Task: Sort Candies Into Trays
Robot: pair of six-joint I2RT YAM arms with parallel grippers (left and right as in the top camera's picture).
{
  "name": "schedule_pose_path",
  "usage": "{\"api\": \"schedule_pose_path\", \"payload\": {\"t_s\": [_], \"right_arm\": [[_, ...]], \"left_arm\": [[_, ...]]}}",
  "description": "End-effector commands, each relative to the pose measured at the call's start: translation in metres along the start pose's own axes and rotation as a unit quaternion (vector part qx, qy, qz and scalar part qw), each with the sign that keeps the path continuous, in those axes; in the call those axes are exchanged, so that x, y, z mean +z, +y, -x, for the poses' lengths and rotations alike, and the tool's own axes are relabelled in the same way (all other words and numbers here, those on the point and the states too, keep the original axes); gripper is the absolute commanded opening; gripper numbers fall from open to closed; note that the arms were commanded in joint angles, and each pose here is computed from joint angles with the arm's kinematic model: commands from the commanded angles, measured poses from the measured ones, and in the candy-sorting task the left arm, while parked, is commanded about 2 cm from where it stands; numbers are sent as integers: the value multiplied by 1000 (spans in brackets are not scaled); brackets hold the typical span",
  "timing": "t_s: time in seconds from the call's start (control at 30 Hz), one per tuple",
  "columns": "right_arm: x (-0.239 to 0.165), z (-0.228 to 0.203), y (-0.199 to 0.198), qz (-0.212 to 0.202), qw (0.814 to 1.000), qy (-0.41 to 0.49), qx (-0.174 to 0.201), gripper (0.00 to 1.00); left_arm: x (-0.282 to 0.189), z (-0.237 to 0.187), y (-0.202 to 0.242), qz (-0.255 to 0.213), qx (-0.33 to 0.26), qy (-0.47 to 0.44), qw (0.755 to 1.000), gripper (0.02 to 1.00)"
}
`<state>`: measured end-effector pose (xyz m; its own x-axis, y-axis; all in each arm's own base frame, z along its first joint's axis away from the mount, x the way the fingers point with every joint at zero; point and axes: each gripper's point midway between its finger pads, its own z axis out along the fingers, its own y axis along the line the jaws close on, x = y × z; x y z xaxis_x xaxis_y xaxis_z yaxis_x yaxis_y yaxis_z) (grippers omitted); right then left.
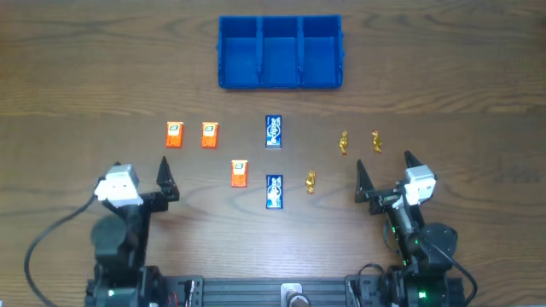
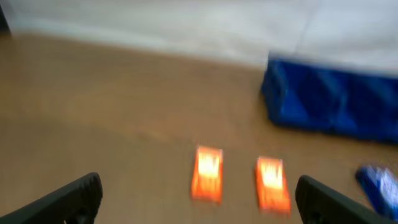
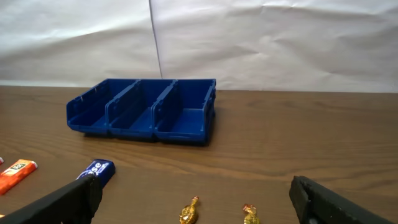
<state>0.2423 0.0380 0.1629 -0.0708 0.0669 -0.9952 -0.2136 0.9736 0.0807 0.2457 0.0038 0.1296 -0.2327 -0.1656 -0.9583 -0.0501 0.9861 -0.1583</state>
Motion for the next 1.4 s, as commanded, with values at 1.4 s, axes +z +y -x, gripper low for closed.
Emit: {"api": "schedule_pose_path", "payload": {"t_s": [1.4], "right_arm": [[0, -1, 3, 7, 1000, 0, 4, 998]], "left_arm": [[154, -94, 0, 7, 85, 495, 865, 963]]}}
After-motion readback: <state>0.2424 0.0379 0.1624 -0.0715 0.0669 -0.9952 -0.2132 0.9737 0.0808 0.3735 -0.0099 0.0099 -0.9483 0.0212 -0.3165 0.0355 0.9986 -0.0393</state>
